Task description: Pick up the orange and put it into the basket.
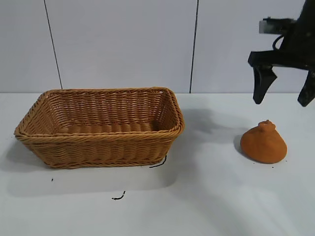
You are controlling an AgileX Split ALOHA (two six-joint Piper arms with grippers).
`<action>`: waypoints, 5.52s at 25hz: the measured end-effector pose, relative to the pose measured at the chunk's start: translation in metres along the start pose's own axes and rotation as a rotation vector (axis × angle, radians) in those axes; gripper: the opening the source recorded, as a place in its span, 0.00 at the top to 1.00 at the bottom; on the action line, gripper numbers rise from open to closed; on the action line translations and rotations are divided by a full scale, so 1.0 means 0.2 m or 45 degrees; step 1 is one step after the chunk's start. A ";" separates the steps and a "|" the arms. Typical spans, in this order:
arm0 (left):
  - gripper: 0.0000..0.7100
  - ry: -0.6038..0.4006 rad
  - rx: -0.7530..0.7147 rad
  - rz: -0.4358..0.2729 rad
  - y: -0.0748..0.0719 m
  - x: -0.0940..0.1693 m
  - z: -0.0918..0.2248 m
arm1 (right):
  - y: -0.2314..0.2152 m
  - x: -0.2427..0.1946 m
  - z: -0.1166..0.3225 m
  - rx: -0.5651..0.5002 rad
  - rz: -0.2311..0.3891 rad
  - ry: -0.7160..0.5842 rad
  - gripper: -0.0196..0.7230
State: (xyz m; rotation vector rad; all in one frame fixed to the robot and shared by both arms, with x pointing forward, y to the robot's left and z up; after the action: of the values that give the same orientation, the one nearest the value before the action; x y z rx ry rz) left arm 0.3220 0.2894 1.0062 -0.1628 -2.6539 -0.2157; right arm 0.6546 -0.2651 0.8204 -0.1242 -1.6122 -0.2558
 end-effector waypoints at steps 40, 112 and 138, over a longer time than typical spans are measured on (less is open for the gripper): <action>0.10 0.001 0.000 0.000 0.00 0.00 0.00 | 0.42 0.78 -0.45 0.172 -0.156 -0.465 0.90; 0.10 0.000 0.000 0.000 0.00 0.00 0.00 | 0.05 0.43 -0.59 0.001 0.075 -0.355 0.19; 0.10 0.000 0.000 0.000 0.00 0.00 0.00 | -0.37 0.72 0.99 0.023 0.105 -0.188 0.19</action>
State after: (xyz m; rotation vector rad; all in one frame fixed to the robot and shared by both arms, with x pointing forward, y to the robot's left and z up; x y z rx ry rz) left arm 0.3220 0.2894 1.0062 -0.1628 -2.6541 -0.2157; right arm 0.4364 -0.2996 0.9491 -0.1988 -1.7510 -0.1717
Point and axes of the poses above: a point on each arm's last joint axis where the gripper is mounted, x pointing back along that axis away from the gripper, y along the wrist's bending axis when the last joint is at zero, z = x × y, the point moved 10 cm from there along -x, pointing out along that axis toward the gripper, and after that the axes turned 11 degrees about -x, right-handed, at the moved point
